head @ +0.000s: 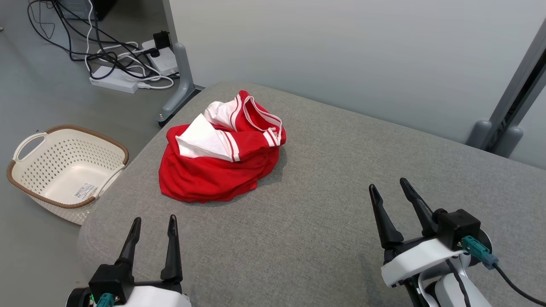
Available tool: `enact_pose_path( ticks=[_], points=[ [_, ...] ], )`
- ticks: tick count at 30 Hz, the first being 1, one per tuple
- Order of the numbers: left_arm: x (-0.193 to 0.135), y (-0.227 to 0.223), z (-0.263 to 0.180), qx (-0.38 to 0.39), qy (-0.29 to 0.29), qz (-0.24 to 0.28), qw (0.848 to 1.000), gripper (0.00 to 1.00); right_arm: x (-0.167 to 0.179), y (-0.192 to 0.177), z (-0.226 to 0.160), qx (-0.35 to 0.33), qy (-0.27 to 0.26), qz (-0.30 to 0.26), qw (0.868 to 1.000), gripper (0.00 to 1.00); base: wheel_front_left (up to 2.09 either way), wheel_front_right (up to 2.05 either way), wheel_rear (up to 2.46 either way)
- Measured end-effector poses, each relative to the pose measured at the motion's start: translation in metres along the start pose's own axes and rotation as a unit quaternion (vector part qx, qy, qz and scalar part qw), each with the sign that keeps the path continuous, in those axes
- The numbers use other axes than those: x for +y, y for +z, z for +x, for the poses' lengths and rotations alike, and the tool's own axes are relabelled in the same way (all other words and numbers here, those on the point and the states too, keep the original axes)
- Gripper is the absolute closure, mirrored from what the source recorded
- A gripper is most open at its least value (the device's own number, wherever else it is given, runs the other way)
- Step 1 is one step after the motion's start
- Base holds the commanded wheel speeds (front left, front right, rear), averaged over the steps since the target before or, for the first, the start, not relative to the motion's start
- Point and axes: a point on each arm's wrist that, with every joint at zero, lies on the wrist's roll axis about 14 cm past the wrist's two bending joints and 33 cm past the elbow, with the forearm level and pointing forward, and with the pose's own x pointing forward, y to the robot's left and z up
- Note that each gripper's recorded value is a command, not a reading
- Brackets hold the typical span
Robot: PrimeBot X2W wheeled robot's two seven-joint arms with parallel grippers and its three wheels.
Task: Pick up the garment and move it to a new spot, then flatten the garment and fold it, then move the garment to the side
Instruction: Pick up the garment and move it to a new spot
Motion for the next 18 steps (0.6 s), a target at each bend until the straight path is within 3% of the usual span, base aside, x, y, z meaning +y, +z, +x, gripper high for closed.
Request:
enact_pose_path(
  ticks=[18],
  points=[
    [-0.002, -0.013, -0.004, 0.022, -0.002, -0.003, 1.000, 0.00, -0.009, -0.004, 0.000, 0.005, -0.012, 0.003, 1.000, 0.00, 0.00, 0.00, 0.00]
  ],
)
